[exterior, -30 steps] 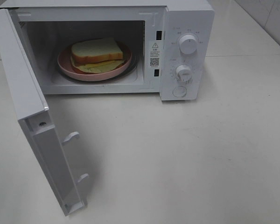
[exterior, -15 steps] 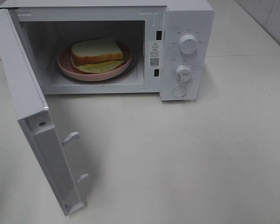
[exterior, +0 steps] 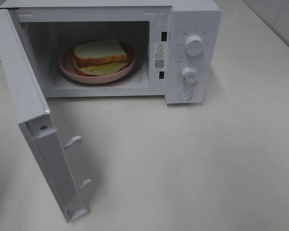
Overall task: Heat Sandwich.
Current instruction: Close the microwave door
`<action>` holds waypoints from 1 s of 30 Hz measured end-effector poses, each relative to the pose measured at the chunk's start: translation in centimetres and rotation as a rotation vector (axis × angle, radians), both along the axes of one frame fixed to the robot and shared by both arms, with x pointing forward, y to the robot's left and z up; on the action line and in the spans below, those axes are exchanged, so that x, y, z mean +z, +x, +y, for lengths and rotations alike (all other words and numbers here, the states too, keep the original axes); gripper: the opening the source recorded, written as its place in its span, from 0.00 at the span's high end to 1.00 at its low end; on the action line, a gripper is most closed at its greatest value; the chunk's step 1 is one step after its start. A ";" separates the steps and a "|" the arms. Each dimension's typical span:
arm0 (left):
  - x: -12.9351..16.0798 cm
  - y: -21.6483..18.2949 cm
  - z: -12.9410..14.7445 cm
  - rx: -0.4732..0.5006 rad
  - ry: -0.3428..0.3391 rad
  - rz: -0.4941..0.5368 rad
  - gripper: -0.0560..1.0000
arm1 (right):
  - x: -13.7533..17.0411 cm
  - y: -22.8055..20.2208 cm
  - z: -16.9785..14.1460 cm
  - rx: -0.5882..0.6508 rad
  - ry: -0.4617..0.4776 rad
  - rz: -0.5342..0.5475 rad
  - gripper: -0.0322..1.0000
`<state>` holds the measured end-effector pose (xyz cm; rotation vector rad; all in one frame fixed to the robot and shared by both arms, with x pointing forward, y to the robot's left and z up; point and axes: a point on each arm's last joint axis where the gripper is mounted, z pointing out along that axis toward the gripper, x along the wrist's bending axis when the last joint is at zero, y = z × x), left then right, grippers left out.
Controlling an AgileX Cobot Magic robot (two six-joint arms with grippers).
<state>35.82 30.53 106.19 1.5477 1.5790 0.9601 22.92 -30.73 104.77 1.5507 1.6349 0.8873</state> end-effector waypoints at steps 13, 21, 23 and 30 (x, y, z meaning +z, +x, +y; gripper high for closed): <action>-5.3 4.2 0.2 0.009 0.010 -0.164 0.95 | 0.0 0.0 0.0 0.000 0.000 0.000 0.23; -7.1 7.2 0.3 -0.005 0.031 -0.246 0.95 | 0.0 0.0 0.0 0.000 0.000 0.000 0.23; -7.3 7.5 0.3 -0.011 0.035 -0.253 0.95 | 0.0 0.0 0.0 0.000 0.000 0.000 0.23; -8.8 9.2 -0.3 -0.076 0.003 -0.286 0.95 | 0.0 0.0 0.0 0.000 0.000 0.000 0.23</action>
